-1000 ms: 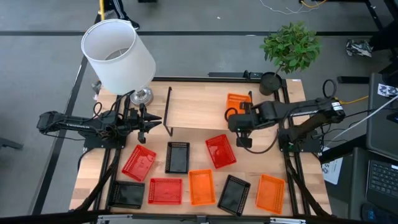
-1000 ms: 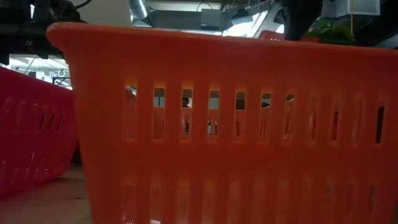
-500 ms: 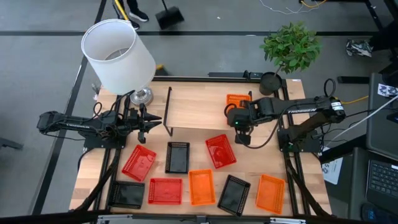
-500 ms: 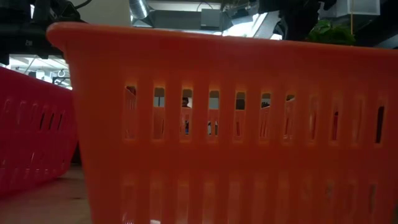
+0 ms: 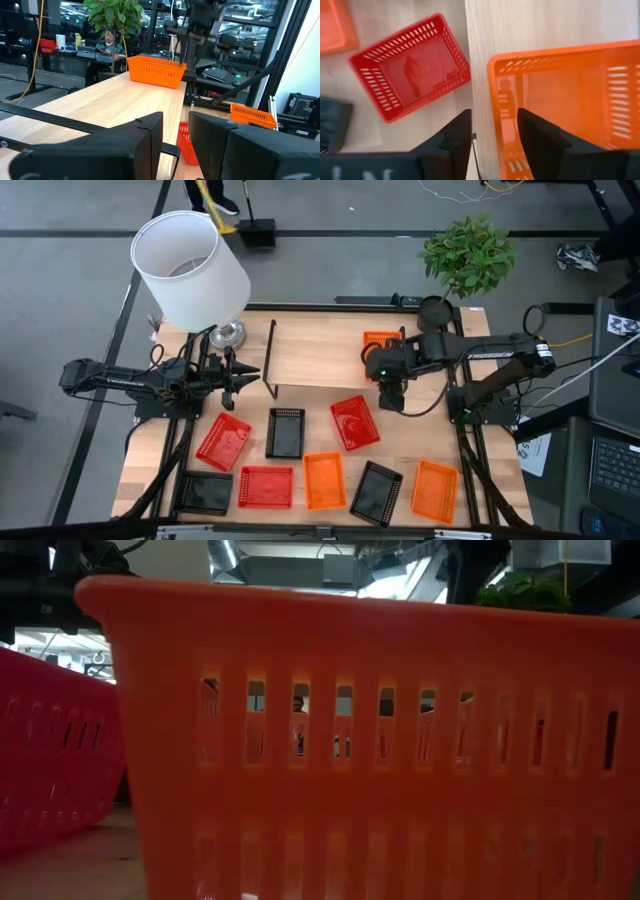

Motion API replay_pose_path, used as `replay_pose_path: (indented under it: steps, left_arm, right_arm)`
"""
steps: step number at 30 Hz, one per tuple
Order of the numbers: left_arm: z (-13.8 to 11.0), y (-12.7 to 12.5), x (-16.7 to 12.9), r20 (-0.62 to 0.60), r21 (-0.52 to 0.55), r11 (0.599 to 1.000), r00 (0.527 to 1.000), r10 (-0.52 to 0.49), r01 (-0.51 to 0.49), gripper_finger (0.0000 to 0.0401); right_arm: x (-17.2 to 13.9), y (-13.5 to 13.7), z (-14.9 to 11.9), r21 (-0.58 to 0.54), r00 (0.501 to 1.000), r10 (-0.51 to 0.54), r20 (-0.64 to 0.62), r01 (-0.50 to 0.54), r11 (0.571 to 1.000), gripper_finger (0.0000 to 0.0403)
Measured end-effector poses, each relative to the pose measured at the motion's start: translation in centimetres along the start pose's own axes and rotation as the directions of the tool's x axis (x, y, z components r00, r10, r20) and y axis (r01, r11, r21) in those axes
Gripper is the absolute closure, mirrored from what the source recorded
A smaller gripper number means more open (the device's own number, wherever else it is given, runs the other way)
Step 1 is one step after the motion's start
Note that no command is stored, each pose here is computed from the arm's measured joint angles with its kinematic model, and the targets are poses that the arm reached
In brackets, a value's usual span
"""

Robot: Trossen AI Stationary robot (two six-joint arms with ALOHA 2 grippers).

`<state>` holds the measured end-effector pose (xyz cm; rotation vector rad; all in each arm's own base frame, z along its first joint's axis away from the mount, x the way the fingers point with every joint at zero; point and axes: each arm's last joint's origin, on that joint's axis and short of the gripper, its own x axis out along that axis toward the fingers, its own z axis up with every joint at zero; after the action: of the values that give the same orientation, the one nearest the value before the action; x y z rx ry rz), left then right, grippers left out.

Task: Stack baskets on shelf by color
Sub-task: Stack the right orange bin on top of the orange bin

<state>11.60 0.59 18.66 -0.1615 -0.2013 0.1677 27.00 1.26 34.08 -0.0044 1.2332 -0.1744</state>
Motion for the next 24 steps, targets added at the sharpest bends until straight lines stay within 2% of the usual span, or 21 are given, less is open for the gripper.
replay_pose_path:
  steps: [2, 4, 8, 13, 16, 20, 24]
  left_arm:
    - [0.0, 0.0, 0.0, 0.0, 0.0, 1.0, 1.0, 0.0, 0.0, 0.0316]
    - [0.0, 0.0, 0.0, 0.0, 0.0, 1.0, 1.0, 0.0, 0.0, 0.0316]
    - [0.0, 0.0, 0.0, 0.001, -0.001, 1.0, 1.0, 0.0, 0.0, 0.0316]
    - [0.0, 0.0, 0.0, 0.001, -0.001, 1.0, 1.0, 0.0, 0.0, 0.0316]
    - [0.0, 0.0, 0.0, 0.001, -0.003, 1.0, 1.0, 0.0, 0.0, 0.0316]
    - [0.0, 0.0, 0.0, 0.001, -0.003, 1.0, 1.0, 0.0, 0.0, 0.0316]
    - [0.0, 0.0, 0.0, 0.002, -0.003, 1.0, 1.0, 0.0, 0.0, 0.0316]
  right_arm:
    - [-1.7, -0.2, 0.3, 0.019, 1.0, 0.004, 0.027, -0.005, 1.0, 0.0242]
    - [-3.4, -0.4, 0.3, 0.085, 0.999, 0.033, 0.023, -0.035, 0.996, 0.0242]
    - [-6.0, 0.6, -1.1, 0.283, 0.968, 0.239, -0.081, -0.207, 0.937, 0.0241]
    - [-7.5, 3.9, -3.4, 0.359, 0.923, 0.357, -0.142, -0.288, 0.888, 0.0241]
    - [-7.9, 6.2, -5.1, 0.372, 0.926, 0.338, -0.169, -0.258, 0.892, 0.0243]
    - [-7.3, 9.2, -7.4, 0.379, 0.957, 0.227, -0.181, -0.145, 0.914, 0.0248]
    - [-5.1, 12.0, -9.4, 0.438, 0.966, 0.185, -0.179, -0.091, 0.894, 0.0251]
